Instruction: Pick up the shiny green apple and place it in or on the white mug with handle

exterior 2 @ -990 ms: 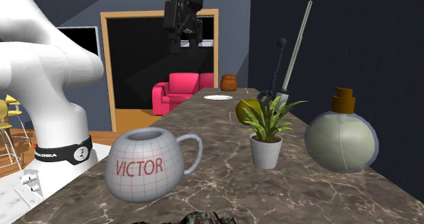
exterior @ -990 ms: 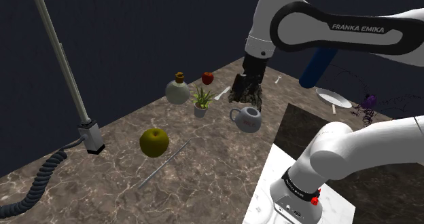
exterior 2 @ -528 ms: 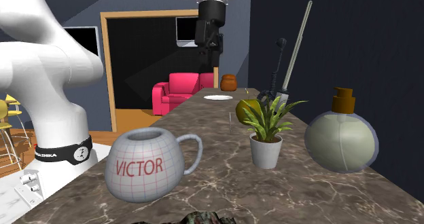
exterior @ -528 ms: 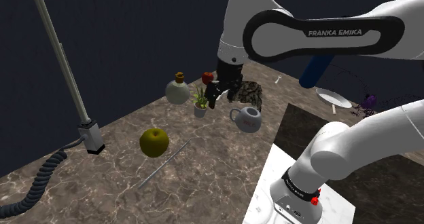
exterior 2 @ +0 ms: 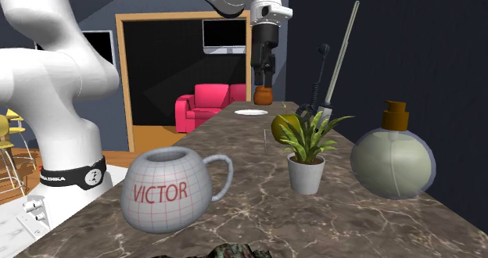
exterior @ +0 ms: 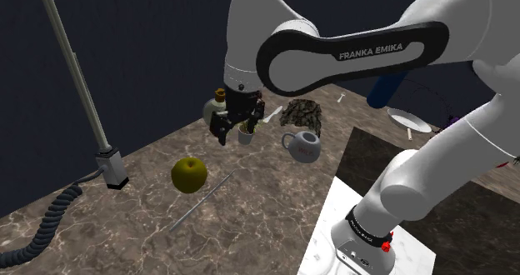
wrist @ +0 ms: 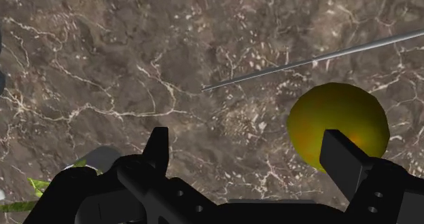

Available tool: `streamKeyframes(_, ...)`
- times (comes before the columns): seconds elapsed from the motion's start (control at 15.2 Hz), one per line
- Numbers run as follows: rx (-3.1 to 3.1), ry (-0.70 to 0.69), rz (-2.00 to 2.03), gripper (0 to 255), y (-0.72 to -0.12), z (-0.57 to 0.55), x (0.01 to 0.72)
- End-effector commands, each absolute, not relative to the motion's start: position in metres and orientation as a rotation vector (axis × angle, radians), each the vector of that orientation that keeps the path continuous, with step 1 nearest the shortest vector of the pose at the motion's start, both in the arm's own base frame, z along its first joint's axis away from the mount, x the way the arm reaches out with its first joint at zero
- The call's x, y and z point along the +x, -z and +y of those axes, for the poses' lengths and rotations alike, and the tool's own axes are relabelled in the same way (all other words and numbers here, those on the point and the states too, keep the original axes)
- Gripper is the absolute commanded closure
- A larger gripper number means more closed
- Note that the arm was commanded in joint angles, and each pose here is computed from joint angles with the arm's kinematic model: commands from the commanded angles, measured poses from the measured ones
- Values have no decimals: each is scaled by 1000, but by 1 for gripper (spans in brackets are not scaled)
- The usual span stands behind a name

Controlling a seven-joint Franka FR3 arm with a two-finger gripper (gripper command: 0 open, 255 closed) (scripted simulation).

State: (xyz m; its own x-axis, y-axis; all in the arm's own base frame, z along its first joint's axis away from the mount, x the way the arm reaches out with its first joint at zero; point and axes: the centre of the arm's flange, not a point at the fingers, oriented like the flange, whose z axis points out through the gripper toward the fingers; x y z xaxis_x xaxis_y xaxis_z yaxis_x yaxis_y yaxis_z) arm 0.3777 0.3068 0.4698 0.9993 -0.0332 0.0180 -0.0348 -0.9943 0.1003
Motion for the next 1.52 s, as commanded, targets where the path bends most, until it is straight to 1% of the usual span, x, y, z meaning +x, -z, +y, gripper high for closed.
streamKeyframes(0.0, 3033, -41, -70, 0, -462, 333, 385)
streamKeyframes(0.53, 2997, -98, -119, 0, -433, 426, 418)
streamKeyframes(1.06, 2997, -98, -119, 0, -393, 420, 421)
streamKeyframes(1.45, 2997, -98, -119, 0, -393, 420, 421)
